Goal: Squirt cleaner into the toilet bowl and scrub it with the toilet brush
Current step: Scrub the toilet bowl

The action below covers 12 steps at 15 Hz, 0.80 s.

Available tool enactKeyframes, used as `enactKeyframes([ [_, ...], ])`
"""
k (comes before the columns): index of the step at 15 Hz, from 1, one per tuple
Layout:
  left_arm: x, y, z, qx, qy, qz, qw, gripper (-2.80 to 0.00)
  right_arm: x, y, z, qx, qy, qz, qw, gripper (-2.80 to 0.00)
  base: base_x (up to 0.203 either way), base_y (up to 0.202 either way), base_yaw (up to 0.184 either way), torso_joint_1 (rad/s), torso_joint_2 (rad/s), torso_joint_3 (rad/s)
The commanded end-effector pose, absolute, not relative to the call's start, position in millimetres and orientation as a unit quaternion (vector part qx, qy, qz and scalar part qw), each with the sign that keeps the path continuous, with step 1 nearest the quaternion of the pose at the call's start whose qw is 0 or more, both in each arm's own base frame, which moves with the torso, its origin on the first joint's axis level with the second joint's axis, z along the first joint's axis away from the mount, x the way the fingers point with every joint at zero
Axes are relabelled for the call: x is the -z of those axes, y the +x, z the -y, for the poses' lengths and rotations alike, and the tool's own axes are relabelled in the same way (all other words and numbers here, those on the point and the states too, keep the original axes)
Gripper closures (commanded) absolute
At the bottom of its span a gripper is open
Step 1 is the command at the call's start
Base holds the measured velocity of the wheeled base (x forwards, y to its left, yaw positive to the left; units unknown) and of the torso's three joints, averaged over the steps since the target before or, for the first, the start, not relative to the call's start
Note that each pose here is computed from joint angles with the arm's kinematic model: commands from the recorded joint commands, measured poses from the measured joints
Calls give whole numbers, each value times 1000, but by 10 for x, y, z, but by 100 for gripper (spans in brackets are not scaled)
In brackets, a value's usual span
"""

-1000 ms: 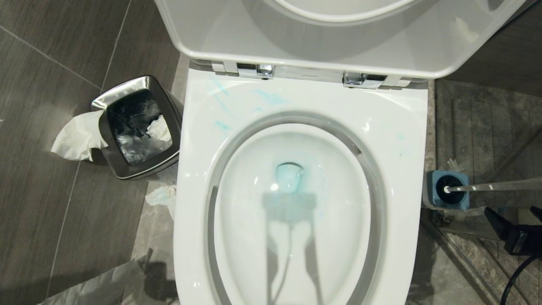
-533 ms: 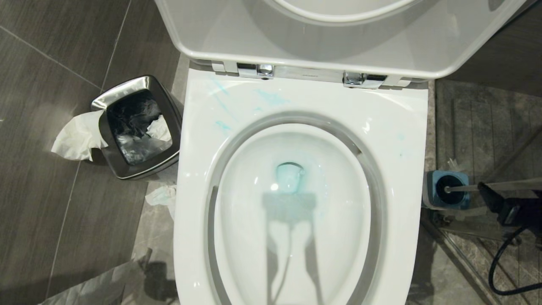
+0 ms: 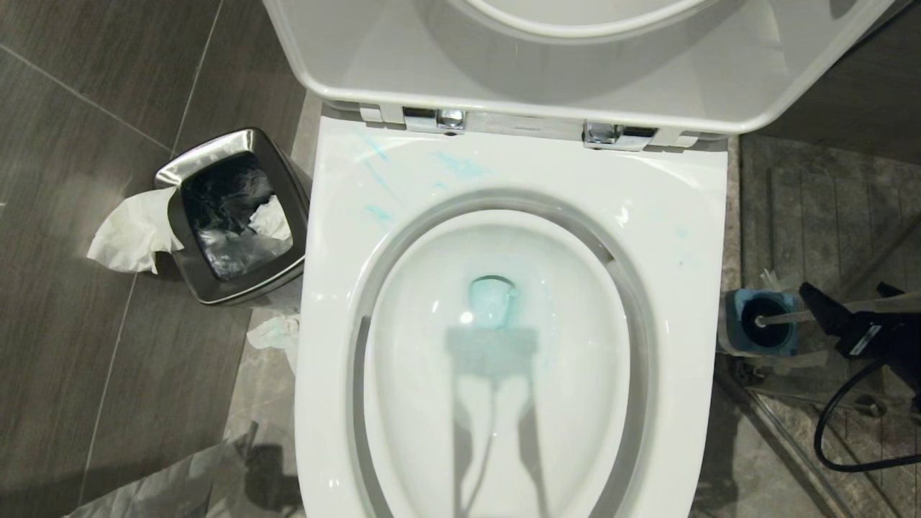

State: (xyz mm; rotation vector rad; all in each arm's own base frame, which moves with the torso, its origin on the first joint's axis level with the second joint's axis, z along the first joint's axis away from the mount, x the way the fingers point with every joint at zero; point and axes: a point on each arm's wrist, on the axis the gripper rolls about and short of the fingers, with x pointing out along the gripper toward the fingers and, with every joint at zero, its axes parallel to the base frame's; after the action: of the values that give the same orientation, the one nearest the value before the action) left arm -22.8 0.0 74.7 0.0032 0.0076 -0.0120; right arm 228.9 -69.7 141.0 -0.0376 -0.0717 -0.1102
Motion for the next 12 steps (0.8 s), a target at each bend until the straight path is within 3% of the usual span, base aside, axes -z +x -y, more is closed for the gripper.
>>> enactKeyframes([
  [1,-743,-226,0,6,2,-5,1000,0,-1462,2329,713,55,-10,52,997,-280,0,0,0,0,0,0],
  [12,-743,-226,0,6,2,-5,1000,0,-1556,2340,785,67,-2,74,995,-280,0,0,0,0,0,0],
])
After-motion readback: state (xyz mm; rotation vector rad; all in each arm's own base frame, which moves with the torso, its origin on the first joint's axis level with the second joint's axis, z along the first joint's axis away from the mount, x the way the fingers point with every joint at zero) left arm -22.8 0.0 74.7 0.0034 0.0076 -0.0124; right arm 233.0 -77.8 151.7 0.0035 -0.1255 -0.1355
